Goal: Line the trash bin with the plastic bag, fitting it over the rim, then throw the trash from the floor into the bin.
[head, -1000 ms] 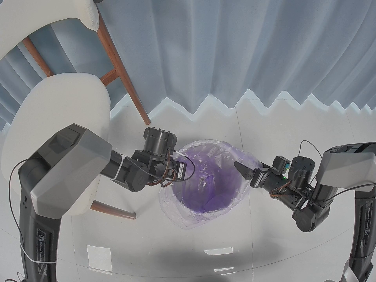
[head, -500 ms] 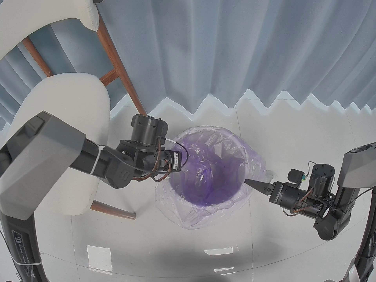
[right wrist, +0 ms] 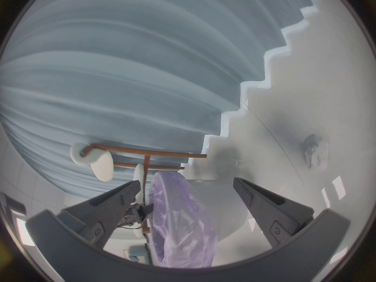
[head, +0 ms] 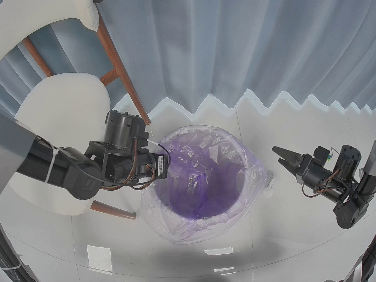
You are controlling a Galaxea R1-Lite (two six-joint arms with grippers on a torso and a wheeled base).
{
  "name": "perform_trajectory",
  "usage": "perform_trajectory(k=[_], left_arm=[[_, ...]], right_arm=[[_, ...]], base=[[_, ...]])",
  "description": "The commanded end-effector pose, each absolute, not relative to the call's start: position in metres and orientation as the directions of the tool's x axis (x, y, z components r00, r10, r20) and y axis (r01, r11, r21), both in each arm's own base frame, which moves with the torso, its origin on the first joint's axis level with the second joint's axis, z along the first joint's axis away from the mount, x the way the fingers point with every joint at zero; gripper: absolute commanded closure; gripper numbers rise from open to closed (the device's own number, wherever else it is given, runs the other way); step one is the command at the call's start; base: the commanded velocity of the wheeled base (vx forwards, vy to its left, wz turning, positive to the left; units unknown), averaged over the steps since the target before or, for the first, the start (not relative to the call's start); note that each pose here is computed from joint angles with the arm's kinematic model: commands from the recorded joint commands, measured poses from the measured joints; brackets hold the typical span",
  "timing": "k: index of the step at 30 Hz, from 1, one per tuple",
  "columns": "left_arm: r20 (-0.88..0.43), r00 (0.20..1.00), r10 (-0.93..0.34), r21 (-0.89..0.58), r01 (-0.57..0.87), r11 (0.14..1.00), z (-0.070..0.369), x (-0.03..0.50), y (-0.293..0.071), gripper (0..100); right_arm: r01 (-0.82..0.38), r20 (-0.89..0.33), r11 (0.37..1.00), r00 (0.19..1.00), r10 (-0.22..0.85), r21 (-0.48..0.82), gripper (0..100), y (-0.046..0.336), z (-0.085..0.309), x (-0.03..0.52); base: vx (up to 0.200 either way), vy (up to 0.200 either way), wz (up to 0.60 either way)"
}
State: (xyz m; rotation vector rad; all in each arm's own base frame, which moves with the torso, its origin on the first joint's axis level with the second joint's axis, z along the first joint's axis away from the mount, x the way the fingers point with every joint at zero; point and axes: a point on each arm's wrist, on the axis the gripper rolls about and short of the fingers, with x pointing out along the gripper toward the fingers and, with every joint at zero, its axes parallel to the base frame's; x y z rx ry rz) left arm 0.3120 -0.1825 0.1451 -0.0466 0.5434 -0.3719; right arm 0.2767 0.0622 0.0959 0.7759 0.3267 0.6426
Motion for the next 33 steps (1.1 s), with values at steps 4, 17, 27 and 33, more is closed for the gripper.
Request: perform_trajectory(k=[4, 17, 27, 33], left_arm=[[-0.435, 0.735, -0.520, -0.239, 0.462, 0.854, 0.164, 0.271, -0.163, 100], [-0.314, 0.715, -0.624, -0.294, 0.552, 0.780, 0.161, 0.265, -0.164, 100], [-0.308, 0.701, -0.644, -0.291, 0.574, 0.765, 0.162, 0.259, -0.172, 100], [-0.301, 0.705, -0.642, -0.291, 0.573, 0.766, 0.164, 0.260, -0.171, 100]], right_arm=[[-0.368, 0.015, 0.386, 0.740, 0.673, 0.846, 0, 0.049, 0.125, 0.225], [-0.347, -0.008, 0.361, 0.711, 0.703, 0.866, 0, 0.054, 0.123, 0.198], [-0.356, 0.030, 0.259, 0.635, 0.772, 0.898, 0, 0.071, 0.132, 0.183], [-0.327, -0.003, 0.275, 0.639, 0.769, 0.904, 0, 0.072, 0.124, 0.188]], base=[[0.000, 0.000, 0.00], [0.000, 0.000, 0.00], [0.000, 0.000, 0.00], [0.000, 0.000, 0.00]])
